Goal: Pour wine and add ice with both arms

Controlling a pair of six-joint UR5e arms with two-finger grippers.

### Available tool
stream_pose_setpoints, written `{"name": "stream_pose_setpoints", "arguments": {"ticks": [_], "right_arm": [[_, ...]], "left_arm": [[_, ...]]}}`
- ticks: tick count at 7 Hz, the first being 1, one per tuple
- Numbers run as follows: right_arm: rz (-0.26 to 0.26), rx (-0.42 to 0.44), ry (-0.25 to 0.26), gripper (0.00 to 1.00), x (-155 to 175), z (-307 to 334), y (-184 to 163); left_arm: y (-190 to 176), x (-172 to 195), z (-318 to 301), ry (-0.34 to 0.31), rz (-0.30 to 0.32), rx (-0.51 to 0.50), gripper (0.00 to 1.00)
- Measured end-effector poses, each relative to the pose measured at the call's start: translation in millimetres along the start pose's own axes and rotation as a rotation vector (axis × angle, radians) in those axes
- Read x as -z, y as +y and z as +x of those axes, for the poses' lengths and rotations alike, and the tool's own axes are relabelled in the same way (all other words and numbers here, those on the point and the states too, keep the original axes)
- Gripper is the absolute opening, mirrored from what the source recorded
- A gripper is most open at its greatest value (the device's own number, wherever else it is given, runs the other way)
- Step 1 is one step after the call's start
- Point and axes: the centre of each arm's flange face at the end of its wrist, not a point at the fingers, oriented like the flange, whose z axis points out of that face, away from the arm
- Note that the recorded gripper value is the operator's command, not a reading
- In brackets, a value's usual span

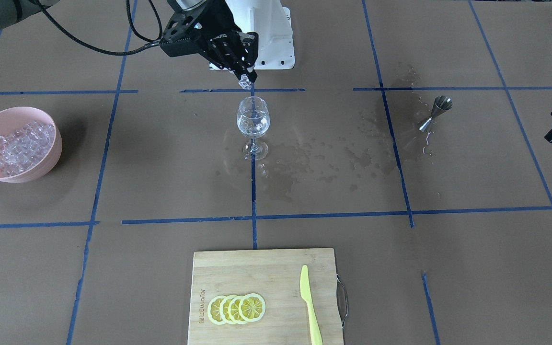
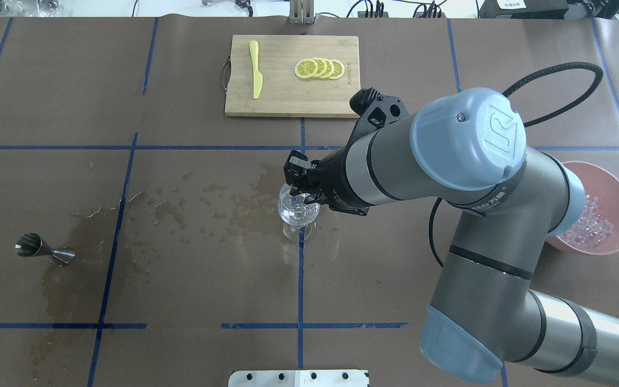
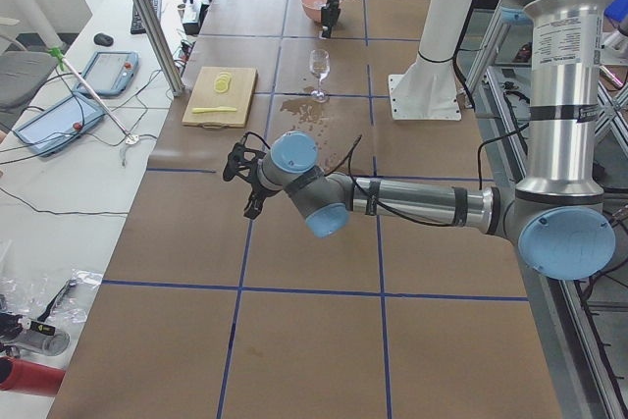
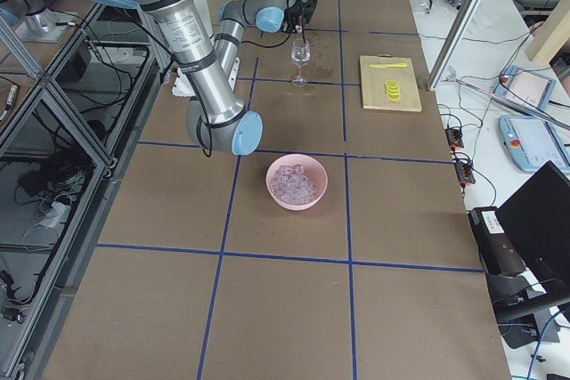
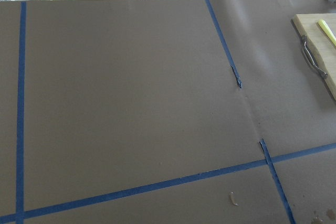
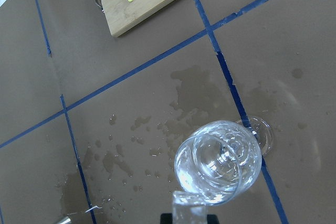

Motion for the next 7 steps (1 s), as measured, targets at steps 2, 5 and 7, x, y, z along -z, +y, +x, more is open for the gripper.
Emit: {"name": "stream_pose_setpoints", "arguments": {"ticks": [2,5,7], "right_arm": [[0.002,-0.003,0.01,0.53,-5.4,0.2,-1.2],[0.007,-0.005,0.014,0.56,-4.7,1.7,-5.7],[0.022,-0.02,0.044,0.58,6.8,30.8,-33.8]], "left_arm": [[6.5,2.3,-3.4,-0.004,0.012,-0.006,1.0],[16.8,5.0,-10.0,-0.015,0.026,-0.011,1.0],[19.5,4.3,-13.6,-0.021,0.023,-0.043,1.0]]}}
